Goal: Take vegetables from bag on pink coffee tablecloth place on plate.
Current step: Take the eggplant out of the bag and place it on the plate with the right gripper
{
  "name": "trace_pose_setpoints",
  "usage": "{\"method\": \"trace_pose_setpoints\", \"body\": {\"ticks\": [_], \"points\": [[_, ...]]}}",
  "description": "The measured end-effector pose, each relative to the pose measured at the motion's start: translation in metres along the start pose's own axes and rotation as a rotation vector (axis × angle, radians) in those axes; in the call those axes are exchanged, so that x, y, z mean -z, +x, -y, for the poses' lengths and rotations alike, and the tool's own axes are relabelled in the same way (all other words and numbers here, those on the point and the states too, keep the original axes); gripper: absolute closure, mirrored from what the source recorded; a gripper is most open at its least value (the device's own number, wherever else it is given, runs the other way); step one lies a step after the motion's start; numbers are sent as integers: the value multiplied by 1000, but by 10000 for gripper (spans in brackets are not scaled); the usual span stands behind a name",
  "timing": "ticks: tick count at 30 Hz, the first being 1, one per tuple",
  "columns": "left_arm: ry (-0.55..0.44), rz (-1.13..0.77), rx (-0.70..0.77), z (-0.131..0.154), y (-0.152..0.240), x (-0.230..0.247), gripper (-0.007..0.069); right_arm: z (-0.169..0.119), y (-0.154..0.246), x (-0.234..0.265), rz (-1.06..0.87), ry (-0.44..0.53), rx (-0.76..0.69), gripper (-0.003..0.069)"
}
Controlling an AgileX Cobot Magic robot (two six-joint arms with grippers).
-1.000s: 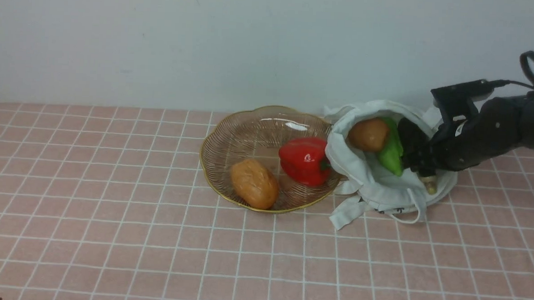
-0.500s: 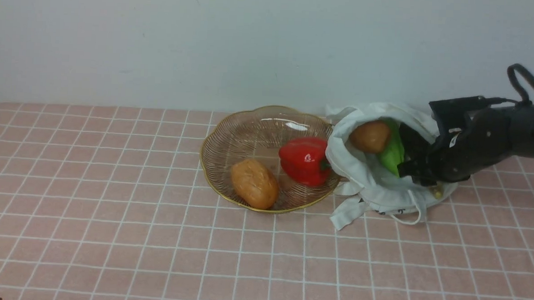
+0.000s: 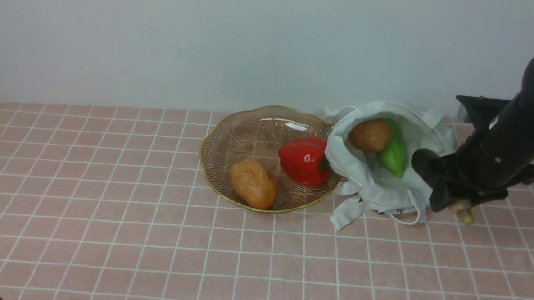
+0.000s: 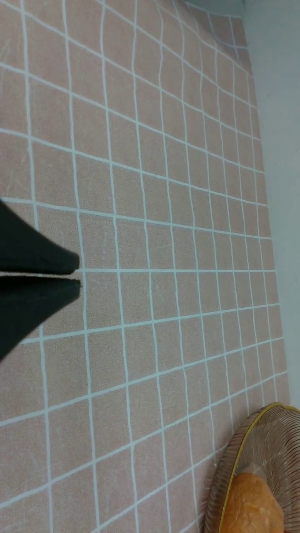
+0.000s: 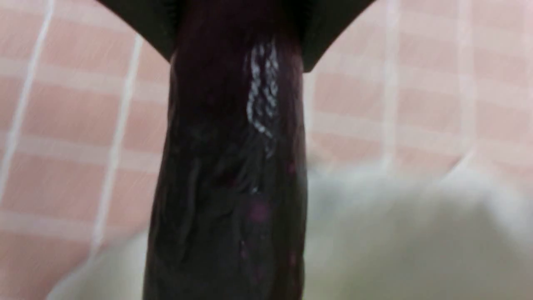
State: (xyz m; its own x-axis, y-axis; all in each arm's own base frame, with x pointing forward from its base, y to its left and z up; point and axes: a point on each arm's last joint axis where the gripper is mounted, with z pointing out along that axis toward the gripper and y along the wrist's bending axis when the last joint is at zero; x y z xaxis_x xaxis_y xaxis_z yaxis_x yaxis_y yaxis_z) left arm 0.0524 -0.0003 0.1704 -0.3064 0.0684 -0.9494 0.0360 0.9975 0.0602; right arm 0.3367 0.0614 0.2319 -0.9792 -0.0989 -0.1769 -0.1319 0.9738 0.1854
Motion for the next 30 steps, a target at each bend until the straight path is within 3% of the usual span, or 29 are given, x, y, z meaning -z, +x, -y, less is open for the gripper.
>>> {"method": "trace_pose_setpoints", "body": {"ticks": [3, 8, 12, 18, 30], "points": [[0, 0, 0, 0, 0, 0, 629, -14, 18, 19, -6, -103, 46, 396], [0, 0, 0, 0, 0, 0, 629, -73, 31, 57, 217, -369, 239, 396], [0, 0, 0, 0, 0, 0, 629, -109, 25, 60, 267, -453, 357, 396], [0, 0, 0, 0, 0, 0, 629, -149, -8, 34, 254, -427, 443, 396], [0, 0, 0, 0, 0, 0, 629, -155, -73, -57, 212, -275, 321, 396]]}}
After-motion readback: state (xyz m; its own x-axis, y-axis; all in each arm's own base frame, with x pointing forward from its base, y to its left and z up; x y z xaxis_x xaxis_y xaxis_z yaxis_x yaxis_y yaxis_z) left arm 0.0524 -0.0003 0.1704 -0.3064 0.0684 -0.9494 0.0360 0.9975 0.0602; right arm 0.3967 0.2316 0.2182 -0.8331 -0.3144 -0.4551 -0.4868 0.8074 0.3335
